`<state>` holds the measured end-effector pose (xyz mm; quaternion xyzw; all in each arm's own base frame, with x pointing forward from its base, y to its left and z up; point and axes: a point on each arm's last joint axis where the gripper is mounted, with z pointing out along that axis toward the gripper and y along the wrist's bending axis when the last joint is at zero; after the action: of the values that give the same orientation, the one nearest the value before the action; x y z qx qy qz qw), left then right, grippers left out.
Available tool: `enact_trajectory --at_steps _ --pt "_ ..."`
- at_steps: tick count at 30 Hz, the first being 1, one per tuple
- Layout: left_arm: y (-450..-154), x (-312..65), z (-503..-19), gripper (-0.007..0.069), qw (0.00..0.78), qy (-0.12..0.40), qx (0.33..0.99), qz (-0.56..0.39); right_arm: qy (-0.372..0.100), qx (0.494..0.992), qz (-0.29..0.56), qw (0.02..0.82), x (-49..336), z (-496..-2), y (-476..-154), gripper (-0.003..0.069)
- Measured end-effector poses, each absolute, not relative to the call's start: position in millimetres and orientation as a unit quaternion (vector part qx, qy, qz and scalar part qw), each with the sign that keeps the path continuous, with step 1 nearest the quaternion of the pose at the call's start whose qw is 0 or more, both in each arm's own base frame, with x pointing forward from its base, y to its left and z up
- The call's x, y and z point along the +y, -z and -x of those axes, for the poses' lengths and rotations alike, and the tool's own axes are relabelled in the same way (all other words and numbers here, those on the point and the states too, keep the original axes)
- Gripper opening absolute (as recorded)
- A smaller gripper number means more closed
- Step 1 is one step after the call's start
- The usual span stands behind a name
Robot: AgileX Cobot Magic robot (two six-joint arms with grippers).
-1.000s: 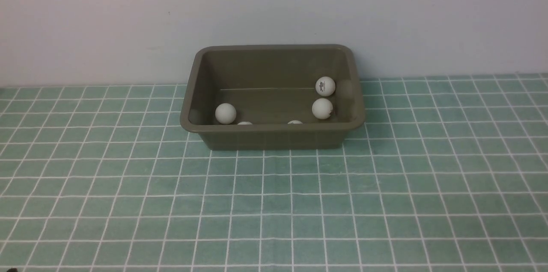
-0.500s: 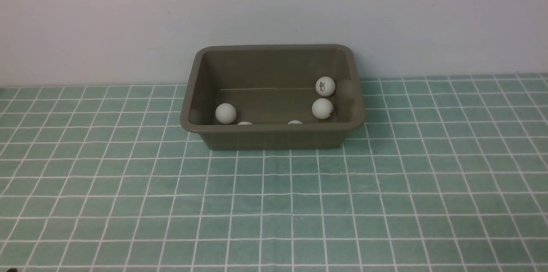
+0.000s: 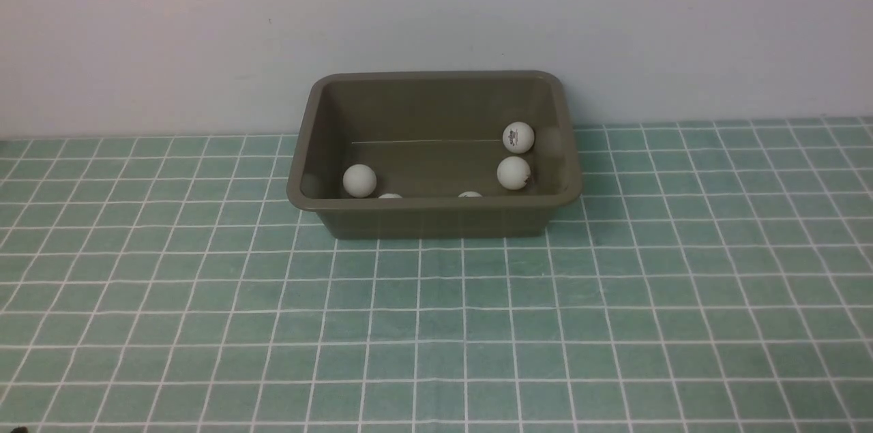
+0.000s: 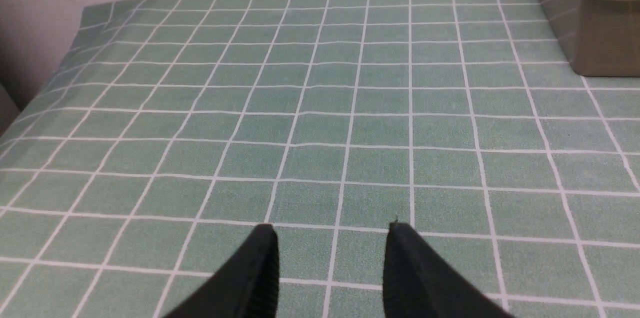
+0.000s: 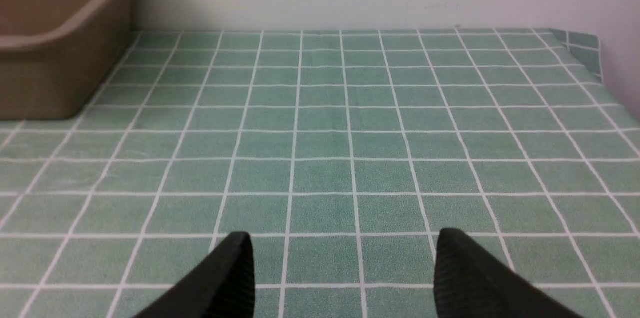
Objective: Put the table tennis balls in the box on the green coffee tablecloth.
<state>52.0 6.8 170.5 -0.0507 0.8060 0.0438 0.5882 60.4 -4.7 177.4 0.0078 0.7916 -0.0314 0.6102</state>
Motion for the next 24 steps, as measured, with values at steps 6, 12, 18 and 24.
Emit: enact_trajectory --at_steps 6,12,18,24 --pt "-170.5 6.8 -52.0 0.0268 0.588 -0.044 0.806 0.051 0.048 0.794 0.023 0.605 -3.8 -60.2 -176.6 0.0440" --pt "-170.5 6.8 -52.0 0.0268 0.588 -0.044 0.806 0.051 0.049 0.784 0.027 0.618 -3.2 -58.0 -178.5 0.0440" --pt "-170.5 6.8 -52.0 0.0268 0.588 -0.045 0.806 0.049 0.041 0.778 0.020 0.626 -2.7 -56.5 -179.8 0.0440" --pt "-170.5 6.8 -52.0 0.0268 0.588 -0.047 0.806 0.047 0.032 0.773 0.013 0.634 -2.2 -55.0 -180.8 0.0440"
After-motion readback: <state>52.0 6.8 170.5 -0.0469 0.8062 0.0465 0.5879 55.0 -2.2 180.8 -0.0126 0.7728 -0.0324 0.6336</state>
